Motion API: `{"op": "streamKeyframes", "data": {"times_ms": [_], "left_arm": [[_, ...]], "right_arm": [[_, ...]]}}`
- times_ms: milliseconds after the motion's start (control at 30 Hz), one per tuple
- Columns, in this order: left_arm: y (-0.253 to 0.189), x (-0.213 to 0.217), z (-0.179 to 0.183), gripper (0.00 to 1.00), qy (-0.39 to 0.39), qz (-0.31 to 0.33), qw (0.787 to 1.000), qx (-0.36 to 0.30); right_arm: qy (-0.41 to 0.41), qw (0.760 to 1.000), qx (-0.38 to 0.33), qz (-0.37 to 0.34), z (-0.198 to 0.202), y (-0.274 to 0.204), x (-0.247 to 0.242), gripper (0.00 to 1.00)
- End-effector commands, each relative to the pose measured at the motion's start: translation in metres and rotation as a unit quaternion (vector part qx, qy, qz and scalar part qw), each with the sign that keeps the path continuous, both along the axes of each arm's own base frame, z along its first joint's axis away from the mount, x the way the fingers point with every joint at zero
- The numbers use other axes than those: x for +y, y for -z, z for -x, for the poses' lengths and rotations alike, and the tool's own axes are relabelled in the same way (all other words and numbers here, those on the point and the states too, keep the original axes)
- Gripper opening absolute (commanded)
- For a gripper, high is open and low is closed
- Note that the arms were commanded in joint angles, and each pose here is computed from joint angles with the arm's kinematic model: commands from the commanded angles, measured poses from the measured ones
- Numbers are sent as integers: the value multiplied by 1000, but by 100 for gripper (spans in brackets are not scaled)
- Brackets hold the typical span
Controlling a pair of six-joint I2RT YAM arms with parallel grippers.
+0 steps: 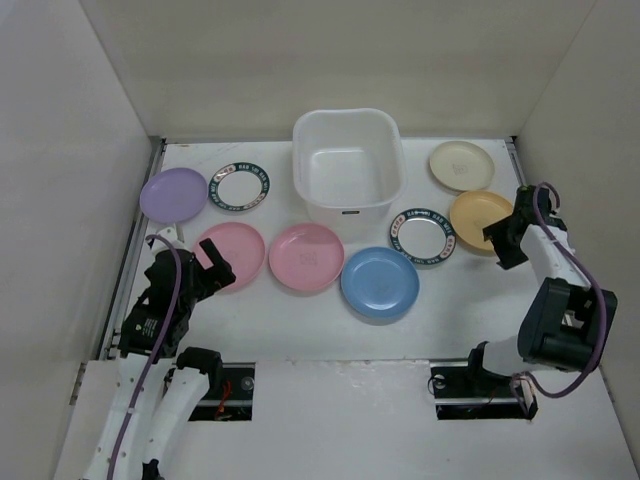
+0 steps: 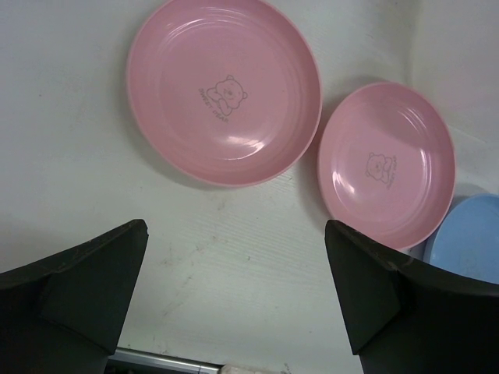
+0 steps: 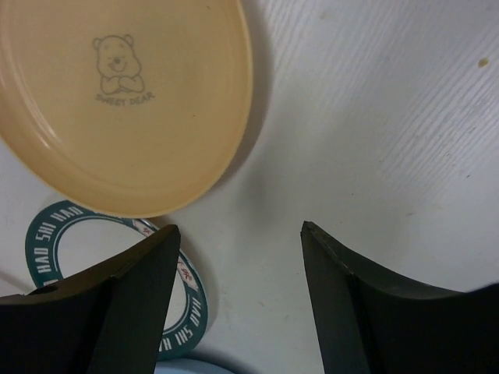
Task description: Place the plates into the plastic bin on the countertop
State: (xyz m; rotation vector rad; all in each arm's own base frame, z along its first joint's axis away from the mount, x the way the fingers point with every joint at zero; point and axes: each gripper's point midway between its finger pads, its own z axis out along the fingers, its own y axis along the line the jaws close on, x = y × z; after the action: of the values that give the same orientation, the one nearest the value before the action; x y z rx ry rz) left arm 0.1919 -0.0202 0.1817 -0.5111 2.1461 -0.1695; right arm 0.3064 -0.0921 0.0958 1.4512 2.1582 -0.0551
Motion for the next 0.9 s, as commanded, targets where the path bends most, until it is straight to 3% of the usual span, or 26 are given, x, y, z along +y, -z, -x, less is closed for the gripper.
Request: {"op": "streamKeyframes", "data": {"times_ms": [0,633,700,867], "left_arm": [[2,-1,7,100,-4,8,1000,7],[11,2,1,100,-12,-1,999,33],[11,1,1,100,-11,-2,999,36],[11,2,0,100,-13,-3,999,39]], "right_arm": [[71,995,-42,-53,-18,10,8,69],[159,978,-32,-128,-59,64,9,54],[162,978,-29,-129,-60,67,8,46],[175,975,-29,-136,-59,70,9,2]]}}
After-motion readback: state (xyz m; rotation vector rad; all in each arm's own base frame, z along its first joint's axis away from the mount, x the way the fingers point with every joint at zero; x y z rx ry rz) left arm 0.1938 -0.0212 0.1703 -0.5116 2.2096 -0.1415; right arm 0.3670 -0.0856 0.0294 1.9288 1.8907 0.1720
